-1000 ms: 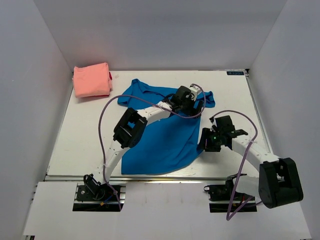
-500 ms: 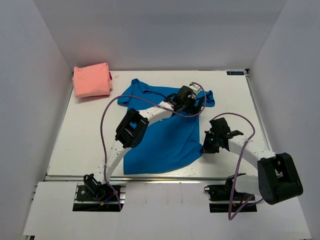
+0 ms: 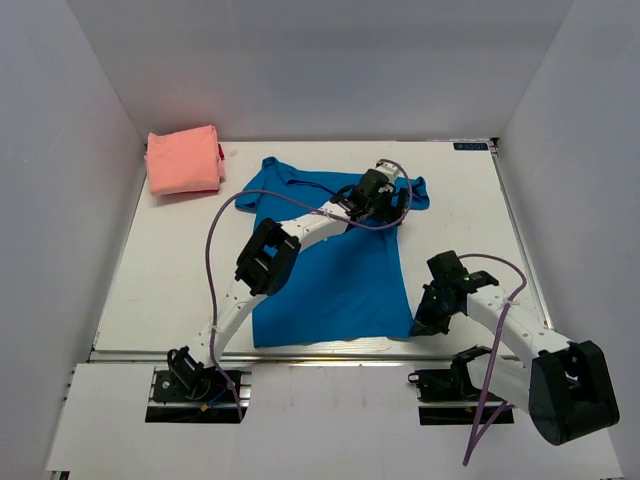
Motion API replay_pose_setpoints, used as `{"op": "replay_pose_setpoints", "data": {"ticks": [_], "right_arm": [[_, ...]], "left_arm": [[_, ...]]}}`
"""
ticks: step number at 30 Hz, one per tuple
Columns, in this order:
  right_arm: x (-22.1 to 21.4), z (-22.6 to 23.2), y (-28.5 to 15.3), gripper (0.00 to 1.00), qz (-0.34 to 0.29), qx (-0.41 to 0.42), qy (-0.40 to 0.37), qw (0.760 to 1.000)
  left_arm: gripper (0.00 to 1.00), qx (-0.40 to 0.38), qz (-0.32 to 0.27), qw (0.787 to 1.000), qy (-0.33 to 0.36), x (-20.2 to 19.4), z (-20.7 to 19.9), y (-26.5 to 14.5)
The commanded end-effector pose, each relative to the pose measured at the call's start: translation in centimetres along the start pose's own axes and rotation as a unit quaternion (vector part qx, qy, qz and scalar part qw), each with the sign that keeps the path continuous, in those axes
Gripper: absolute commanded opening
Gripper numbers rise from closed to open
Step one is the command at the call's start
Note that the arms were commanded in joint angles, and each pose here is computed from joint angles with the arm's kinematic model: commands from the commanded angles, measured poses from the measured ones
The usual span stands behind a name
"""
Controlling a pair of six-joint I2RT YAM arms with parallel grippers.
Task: Fold and stack the t-shirts
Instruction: Flatten out the tshirt
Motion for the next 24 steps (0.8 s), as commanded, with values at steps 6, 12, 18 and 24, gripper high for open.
{"op": "replay_pose_setpoints", "data": {"ticks": [6, 12, 18, 24], "right_arm": [[-0.1, 0.6, -2.8, 0.39, -0.004, -0.021, 0.019, 1.000], [2.7, 2.4, -5.9, 0.76, -0.115, 0.020, -0.016, 0.993], [5.2, 5.0, -5.3, 0.90, -0.127, 0.064, -0.082, 0.986], [7.6, 8.1, -1.7, 0.90, -0.106, 0.036, -0.150, 0.982]], "left_arm": [[1.00, 0.007, 0.049, 0.999, -0.009, -2.4, 1.1, 0.5], [1.00, -0.067, 0.010, 0.997, 0.026, 2.0, -1.9, -2.7], [1.00, -0.039, -0.056, 0.994, 0.083, 8.5, -3.2, -8.5], [1.00, 0.117, -0.054, 0.990, 0.055, 10.4, 4.3, -11.7]]}}
Point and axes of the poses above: each gripper's point midway between its finger pads, its own y axis out along the fingers, its own z axis along the line the jaws close on, x = y × z, the point moved 8 cm from there along -y, back along the fingers, and after that the axes turned 10 degrees about -y, right-handed, at the moved point
